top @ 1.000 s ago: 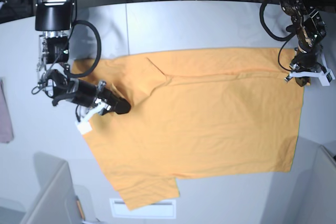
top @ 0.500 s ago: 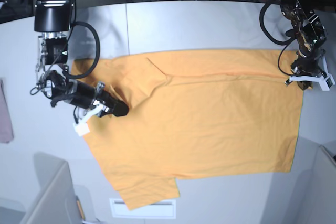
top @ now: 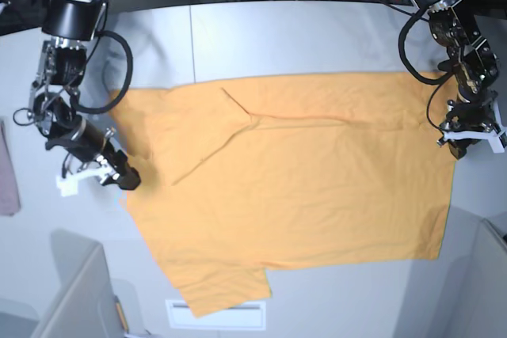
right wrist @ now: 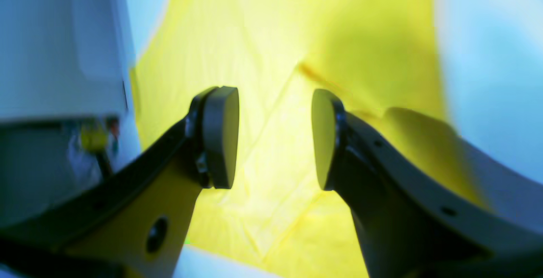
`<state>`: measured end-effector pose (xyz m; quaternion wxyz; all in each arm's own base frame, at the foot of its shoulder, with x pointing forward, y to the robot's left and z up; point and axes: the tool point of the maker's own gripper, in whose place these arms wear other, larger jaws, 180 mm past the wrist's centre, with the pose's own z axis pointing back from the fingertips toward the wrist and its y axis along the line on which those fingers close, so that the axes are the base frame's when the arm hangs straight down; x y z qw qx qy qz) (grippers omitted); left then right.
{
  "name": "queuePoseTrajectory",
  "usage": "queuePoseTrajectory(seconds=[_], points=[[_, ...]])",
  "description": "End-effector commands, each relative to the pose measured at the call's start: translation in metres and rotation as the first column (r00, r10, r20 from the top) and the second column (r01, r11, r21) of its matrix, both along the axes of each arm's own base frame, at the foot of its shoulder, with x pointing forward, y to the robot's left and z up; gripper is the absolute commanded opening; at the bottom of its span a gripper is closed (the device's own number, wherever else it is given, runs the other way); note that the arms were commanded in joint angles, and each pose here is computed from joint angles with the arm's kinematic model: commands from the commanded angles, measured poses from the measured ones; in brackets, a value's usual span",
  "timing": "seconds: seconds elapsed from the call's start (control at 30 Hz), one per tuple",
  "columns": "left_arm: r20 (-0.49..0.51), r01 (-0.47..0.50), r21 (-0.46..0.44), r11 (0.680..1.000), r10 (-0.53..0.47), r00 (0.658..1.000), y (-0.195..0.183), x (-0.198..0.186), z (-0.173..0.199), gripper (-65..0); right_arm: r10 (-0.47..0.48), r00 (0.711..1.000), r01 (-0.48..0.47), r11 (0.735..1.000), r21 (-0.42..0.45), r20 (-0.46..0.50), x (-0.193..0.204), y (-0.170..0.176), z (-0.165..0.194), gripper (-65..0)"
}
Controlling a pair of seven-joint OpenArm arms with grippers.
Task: Fold the T-shirt properly
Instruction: 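Regrasp the shirt's shoulder corners with both grippers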
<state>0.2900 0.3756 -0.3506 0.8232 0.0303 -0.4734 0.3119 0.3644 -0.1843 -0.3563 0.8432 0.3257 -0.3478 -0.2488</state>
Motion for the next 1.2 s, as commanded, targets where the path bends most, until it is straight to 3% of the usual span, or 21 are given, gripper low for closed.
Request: queuePoseTrajectory(seconds=[0.0, 0.13, 0.23, 0.33, 0.47, 0.6, 0.8, 1.0, 1.17], points=[[0.060, -0.014, 0.043, 0.999, 0.012, 0.998, 0.013, 0.010, 0.023, -31.6, -0.044, 0.996, 0.047, 0.998, -0.038, 0.082, 0.009, -0.018, 0.024, -38.7], [0.149, -0.111, 0.081, 0.991, 0.098, 0.984, 0.043, -0.007, 0.060, -25.3, -0.141, 0.979, 0.163, 0.974, -0.158, 0.146, -0.014, -0.057, 0.036, -38.7], [0.126, -0.143, 0.116, 0.983, 0.128, 0.984, 0.047, -0.044, 0.062, -23.2, -0.176, 0.972, 0.204, 0.962, -0.184, 0.156, -0.043, -0.066, 0.038, -38.7], [0.093, -0.149, 0.062, 0.987, 0.143, 0.985, 0.035, -0.078, 0.045, -22.2, -0.220, 0.967, 0.240, 0.955, -0.176, 0.130, -0.073, -0.066, 0.031, -36.5], [0.115, -0.170, -0.061, 0.984, 0.176, 0.978, 0.032, -0.114, 0.032, -22.9, -0.244, 0.968, 0.249, 0.957, -0.146, 0.054, -0.106, -0.051, 0.008, -25.7], [0.093, -0.179, -0.107, 0.978, 0.190, 0.977, 0.029, -0.137, 0.020, -22.9, -0.259, 0.965, 0.254, 0.959, -0.123, -0.030, -0.137, -0.038, -0.014, -26.0], [0.023, -0.218, -0.181, 0.959, 0.226, 0.974, 0.025, -0.150, -0.016, -22.9, -0.293, 0.951, 0.288, 0.955, -0.068, -0.096, -0.158, -0.018, -0.033, -26.0], [-0.017, -0.152, -0.233, 0.961, 0.153, 0.988, 0.003, -0.131, -0.040, -22.9, -0.304, 0.939, 0.301, 0.953, -0.043, -0.162, -0.162, -0.016, -0.057, -26.0], [-0.035, -0.179, -0.289, 0.940, 0.177, 0.984, 0.002, -0.125, -0.060, -22.9, -0.308, 0.930, 0.308, 0.951, -0.029, -0.201, -0.165, -0.015, -0.071, -26.0]])
